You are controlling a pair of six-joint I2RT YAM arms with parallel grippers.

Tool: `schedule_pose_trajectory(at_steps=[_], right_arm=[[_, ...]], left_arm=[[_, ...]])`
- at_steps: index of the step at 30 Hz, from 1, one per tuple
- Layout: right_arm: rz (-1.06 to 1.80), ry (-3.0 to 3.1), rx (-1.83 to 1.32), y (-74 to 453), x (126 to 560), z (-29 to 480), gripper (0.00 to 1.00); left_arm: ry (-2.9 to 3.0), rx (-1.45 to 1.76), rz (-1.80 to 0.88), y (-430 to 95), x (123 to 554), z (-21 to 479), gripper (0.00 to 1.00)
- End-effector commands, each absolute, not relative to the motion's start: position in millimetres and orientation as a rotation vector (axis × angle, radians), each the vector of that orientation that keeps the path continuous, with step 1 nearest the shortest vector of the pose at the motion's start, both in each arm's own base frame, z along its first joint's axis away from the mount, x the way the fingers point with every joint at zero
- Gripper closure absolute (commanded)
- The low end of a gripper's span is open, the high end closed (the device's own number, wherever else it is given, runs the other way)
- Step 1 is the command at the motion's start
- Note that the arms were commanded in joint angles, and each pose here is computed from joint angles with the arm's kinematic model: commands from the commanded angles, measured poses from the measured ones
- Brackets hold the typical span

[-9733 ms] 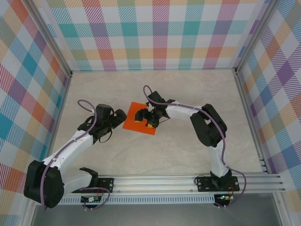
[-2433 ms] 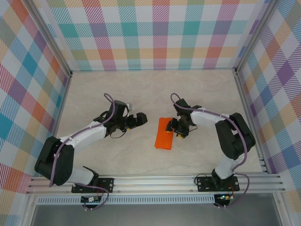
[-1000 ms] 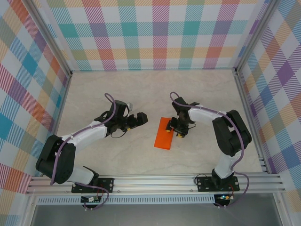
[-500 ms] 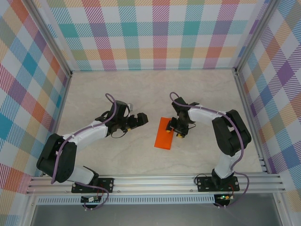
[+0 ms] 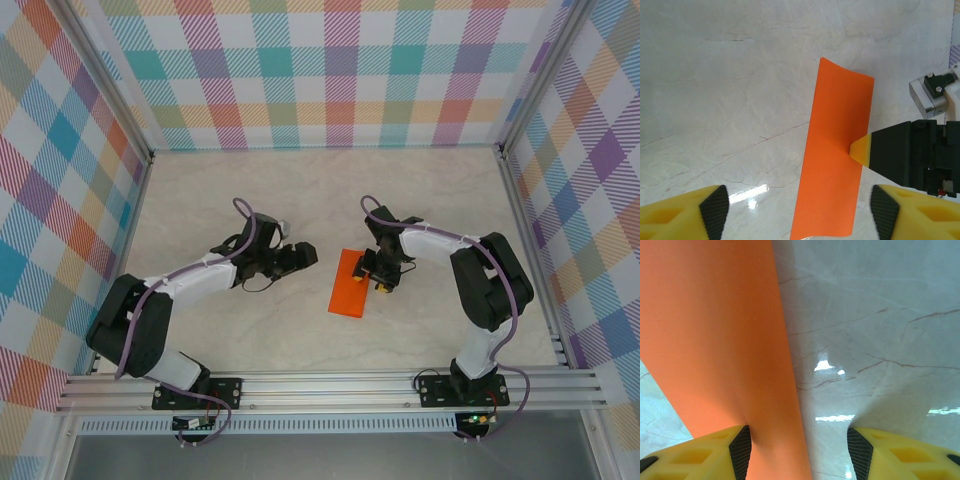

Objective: Fold a paper plane with a square sheet of paper (pick it up from the middle)
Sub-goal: Fold the square sheet of paper in half at the center of the table, then hold the square sheet of paper at the center of the table.

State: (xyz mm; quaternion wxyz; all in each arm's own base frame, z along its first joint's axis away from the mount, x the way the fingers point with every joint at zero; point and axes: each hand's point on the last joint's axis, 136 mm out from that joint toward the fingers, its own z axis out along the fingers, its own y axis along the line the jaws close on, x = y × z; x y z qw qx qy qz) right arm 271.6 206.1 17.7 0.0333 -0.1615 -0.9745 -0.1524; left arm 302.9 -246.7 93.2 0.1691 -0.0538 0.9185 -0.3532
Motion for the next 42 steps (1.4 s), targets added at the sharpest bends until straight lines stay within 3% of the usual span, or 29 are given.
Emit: schedule_pose_trajectory(at_steps=[1, 5, 10, 11, 29, 42], right_arm=[[-0.268, -2.983, -0.5, 183, 259, -12, 0.42], [-0.266, -2.979, -0.497, 184, 259, -14, 0.42], [-0.263, -2.975, -0.496, 184, 258, -16, 0.42], [-0.264, -2.975, -0.496, 184, 258, -16, 0.42], [-0.25, -2.968, -0.495, 183, 255, -19, 0.42], [-0.318, -2.985, -0.484, 190, 258, -13, 0.42]], left_arm=[[2.593, -0.096, -1.063, -268, 305, 104, 0.33], [2.618, -0.094, -1.076, -282, 307, 97, 0.53], [2.689, -0.062, -1.112, -307, 306, 82, 0.97], [2.701, -0.056, -1.113, -312, 306, 79, 1.0], [2.794, 0.028, -1.128, -355, 299, 46, 1.0], [2.941, 0.008, -0.921, -333, 283, -2, 1.0]])
